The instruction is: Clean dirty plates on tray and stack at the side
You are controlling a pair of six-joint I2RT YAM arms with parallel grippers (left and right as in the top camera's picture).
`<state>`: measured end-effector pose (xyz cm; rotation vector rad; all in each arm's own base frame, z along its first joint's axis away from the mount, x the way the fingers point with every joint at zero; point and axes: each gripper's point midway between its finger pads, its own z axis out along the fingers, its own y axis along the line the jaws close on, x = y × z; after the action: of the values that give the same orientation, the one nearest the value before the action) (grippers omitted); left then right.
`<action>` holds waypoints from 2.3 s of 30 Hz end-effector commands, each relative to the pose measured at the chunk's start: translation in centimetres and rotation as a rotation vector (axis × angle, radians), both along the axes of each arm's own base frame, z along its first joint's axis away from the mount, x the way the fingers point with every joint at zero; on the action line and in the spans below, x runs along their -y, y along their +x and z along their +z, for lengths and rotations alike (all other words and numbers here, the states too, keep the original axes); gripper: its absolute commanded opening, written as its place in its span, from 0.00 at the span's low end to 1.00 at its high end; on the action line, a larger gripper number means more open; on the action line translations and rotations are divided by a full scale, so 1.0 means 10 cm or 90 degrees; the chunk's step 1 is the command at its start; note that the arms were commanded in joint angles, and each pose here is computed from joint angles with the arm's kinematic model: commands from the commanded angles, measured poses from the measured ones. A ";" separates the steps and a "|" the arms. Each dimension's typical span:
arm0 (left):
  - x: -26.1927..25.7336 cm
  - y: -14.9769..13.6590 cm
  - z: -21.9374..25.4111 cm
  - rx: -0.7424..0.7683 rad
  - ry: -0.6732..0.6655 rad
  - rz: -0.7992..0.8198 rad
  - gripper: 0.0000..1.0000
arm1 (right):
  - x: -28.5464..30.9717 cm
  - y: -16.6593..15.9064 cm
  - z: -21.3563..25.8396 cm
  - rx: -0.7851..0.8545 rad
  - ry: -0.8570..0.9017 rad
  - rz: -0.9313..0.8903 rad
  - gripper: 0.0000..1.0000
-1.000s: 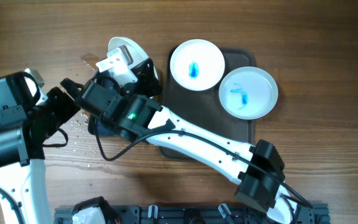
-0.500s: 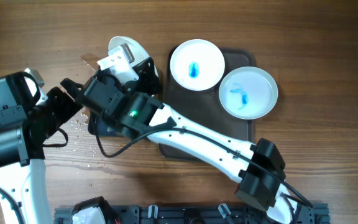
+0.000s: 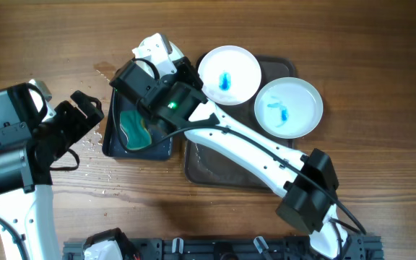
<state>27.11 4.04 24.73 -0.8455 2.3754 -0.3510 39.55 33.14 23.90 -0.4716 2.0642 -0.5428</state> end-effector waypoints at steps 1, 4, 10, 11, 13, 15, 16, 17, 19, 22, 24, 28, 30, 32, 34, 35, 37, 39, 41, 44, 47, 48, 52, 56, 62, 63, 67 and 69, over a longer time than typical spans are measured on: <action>0.00 0.02 0.08 0.015 -0.002 -0.005 1.00 | -0.08 -0.10 0.12 -0.022 0.090 0.009 0.04; 0.00 0.02 0.08 0.015 -0.002 -0.005 1.00 | 0.01 -0.04 0.18 -0.007 0.112 -0.018 0.05; 0.00 0.02 0.08 0.015 -0.002 -0.005 1.00 | 0.05 -0.11 0.46 0.074 -0.023 -0.013 0.04; 0.00 0.02 0.08 0.015 -0.002 -0.005 1.00 | 0.04 -0.16 0.50 0.090 -0.033 -0.018 0.04; 0.00 0.02 0.08 0.015 -0.002 -0.005 1.00 | -0.06 -0.32 0.60 0.129 -0.030 -0.023 0.04; 0.00 0.02 0.08 0.015 -0.002 -0.005 1.00 | -0.11 -0.40 0.65 0.147 -0.031 -0.022 0.04; 0.00 0.02 0.08 0.015 -0.002 -0.005 1.00 | -0.14 -0.44 0.67 0.156 -0.035 -0.022 0.04; 0.00 0.02 0.08 0.015 -0.002 -0.005 1.00 | -0.16 -0.48 0.70 0.165 -0.037 -0.021 0.04; 0.00 0.02 0.08 0.015 -0.002 -0.005 1.00 | -0.16 -0.50 0.73 0.177 -0.041 -0.027 0.04; 0.00 0.02 0.08 0.015 -0.002 -0.005 1.00 | -0.16 -0.50 0.73 0.177 -0.041 -0.027 0.04; 0.00 0.02 0.08 0.015 -0.002 -0.005 1.00 | -0.16 -0.50 0.73 0.178 -0.041 -0.027 0.04; 0.00 0.02 0.08 0.015 -0.002 -0.005 1.00 | -0.15 -0.50 0.74 0.181 -0.042 -0.030 0.04; 0.00 0.02 0.08 0.015 -0.002 -0.005 1.00 | -0.11 -0.44 0.71 0.171 -0.029 -0.036 0.04; 0.00 0.02 0.08 0.015 -0.002 -0.005 1.00 | -0.02 -0.27 0.46 0.099 0.032 -0.040 0.04; 0.00 0.02 0.08 0.015 -0.002 -0.005 1.00 | 0.22 0.00 0.01 -0.061 0.146 -0.062 0.04; 0.00 0.02 0.08 0.015 -0.002 -0.005 1.00 | 0.30 0.08 -0.14 -0.128 0.190 -0.064 0.04; 0.00 0.02 0.08 0.015 -0.002 -0.005 1.00 | 0.45 0.19 -0.32 -0.315 0.353 -0.027 0.04; 0.00 0.02 0.08 0.015 -0.002 -0.005 1.00 | 0.67 0.26 -0.13 -0.400 0.490 0.020 0.04; 0.00 0.02 0.08 0.015 -0.002 -0.005 1.00 | 1.20 0.31 0.28 -0.398 0.591 0.023 0.04; 0.00 0.02 0.08 0.015 -0.002 -0.005 1.00 | 2.79 0.13 0.90 -0.274 0.665 -0.140 0.04; 0.00 0.02 0.08 0.015 -0.002 -0.005 1.00 | 3.95 -0.27 0.73 -0.243 0.691 -0.352 0.04; 0.00 0.02 0.08 0.015 -0.002 -0.005 1.00 | 4.33 -0.40 0.56 -0.238 0.712 -0.430 0.04; 0.00 0.02 0.08 0.015 -0.002 -0.005 1.00 | 5.09 -0.72 -0.30 -0.237 0.773 -0.611 0.04; 0.00 0.02 0.08 0.015 -0.002 -0.005 1.00 | 5.25 -0.98 -1.33 -0.253 0.763 -0.716 0.04; 0.00 0.02 0.08 0.015 -0.002 -0.005 1.00 | 5.14 -1.31 -2.10 -0.272 0.633 -0.807 0.04; 0.00 0.02 0.08 0.015 -0.002 -0.005 1.00 | 5.12 -1.35 -2.14 -0.275 0.618 -0.819 0.04; 0.00 0.02 0.08 0.015 -0.002 -0.005 1.00 | 5.00 -1.19 -1.94 -0.264 0.651 -0.773 0.43; 0.00 0.02 0.08 0.015 -0.002 -0.005 1.00 | 4.81 -0.98 -1.59 -0.249 0.665 -0.650 0.44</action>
<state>27.13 4.04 24.78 -0.8446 2.3741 -0.3514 26.59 -16.00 2.73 1.4524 2.5697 0.0854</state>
